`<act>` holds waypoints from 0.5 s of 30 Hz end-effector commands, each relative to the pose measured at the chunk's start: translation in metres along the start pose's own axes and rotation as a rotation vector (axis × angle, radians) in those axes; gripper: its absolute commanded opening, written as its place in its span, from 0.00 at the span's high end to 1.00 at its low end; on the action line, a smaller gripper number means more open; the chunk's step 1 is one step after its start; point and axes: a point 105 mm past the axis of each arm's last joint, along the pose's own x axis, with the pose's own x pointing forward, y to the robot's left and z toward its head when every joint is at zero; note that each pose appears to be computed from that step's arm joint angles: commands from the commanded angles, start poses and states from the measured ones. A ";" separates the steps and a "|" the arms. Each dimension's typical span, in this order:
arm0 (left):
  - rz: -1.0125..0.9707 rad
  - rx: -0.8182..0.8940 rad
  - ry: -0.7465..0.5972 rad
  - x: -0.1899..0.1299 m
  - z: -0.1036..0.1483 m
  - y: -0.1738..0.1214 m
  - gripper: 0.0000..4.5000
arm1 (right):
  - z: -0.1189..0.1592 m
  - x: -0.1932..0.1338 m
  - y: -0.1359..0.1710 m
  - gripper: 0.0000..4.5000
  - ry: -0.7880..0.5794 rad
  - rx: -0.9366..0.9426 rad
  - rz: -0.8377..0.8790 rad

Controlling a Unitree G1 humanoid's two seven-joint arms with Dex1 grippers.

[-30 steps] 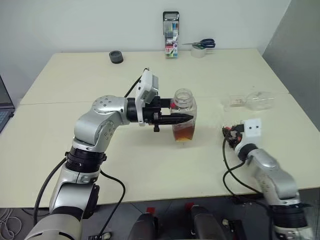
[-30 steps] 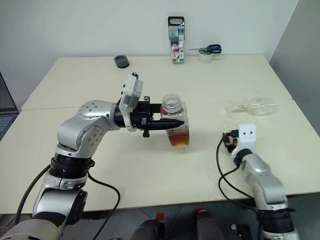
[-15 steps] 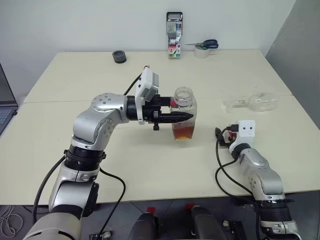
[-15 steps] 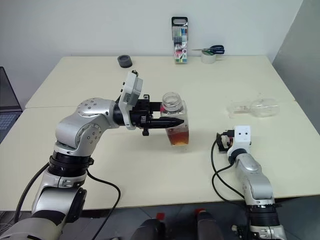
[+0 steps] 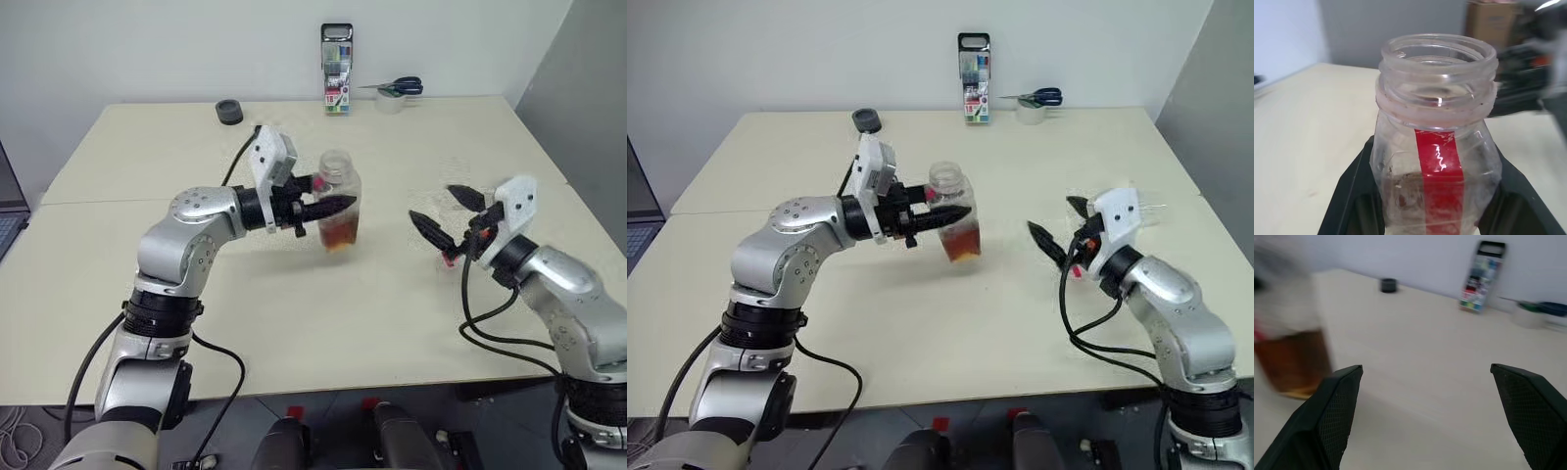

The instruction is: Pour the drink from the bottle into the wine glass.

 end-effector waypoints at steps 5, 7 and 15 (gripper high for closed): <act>0.592 0.096 -0.013 -0.043 0.002 0.083 0.58 | 0.057 0.017 0.048 0.01 -0.107 0.048 0.364; 0.765 0.105 0.004 -0.065 -0.005 0.103 0.58 | 0.065 0.023 0.052 0.01 -0.127 0.046 0.389; 1.052 -0.031 -0.027 -0.119 -0.036 0.125 0.58 | 0.071 0.033 0.062 0.01 -0.160 0.036 0.439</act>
